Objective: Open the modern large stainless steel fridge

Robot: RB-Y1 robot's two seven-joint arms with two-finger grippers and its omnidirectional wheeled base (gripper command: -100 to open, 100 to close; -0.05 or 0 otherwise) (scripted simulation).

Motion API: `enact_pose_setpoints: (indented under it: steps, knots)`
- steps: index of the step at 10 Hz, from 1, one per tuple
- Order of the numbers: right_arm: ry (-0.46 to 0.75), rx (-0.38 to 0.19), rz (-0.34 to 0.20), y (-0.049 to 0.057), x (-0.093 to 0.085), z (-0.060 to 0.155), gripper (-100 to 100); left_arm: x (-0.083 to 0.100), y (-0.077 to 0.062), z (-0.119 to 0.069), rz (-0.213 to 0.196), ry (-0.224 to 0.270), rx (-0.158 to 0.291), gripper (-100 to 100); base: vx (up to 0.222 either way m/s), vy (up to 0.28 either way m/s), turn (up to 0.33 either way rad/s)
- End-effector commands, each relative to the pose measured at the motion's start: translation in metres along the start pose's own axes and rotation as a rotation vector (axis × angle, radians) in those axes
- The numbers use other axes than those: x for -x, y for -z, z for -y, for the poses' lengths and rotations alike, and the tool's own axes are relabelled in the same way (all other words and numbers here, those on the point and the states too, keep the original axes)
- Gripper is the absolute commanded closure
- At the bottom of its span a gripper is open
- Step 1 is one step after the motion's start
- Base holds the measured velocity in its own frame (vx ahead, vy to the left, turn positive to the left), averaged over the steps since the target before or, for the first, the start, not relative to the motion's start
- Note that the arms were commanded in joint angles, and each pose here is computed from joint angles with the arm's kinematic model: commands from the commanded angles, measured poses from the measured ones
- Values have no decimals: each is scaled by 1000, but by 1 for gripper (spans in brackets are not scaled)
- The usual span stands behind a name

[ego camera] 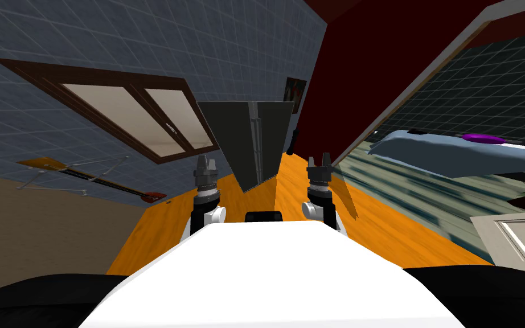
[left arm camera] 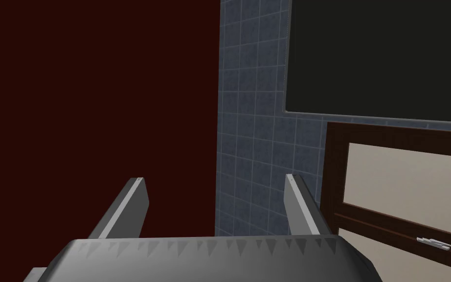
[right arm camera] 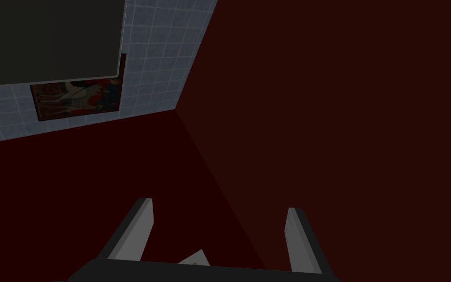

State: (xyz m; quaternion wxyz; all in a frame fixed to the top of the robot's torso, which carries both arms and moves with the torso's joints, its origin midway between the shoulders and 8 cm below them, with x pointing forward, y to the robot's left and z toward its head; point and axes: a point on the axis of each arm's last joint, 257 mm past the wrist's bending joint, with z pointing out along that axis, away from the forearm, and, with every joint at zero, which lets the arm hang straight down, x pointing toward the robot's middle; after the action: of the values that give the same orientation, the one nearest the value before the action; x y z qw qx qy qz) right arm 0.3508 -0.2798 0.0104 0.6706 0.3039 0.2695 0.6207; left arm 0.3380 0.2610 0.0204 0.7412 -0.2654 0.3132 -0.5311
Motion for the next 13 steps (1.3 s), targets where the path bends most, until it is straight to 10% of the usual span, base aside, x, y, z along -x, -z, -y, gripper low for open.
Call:
enact_pose_setpoints:
  steps: [1,9,10,13]
  knots:
    - [0,0,0,0,0,0,0,0,0,0,0,0,0,0,0,0,0]
    - [0,0,0,0,0,0,0,0,0,0,0,0,0,0,0,0,0]
    - [0,0,0,0,0,0,0,-8,-9,-4,-44,10,6,-100,32,-35,42]
    - [0,0,0,0,0,0,0,-15,-22,-9,-80,31,19,-100,57,-68,32]
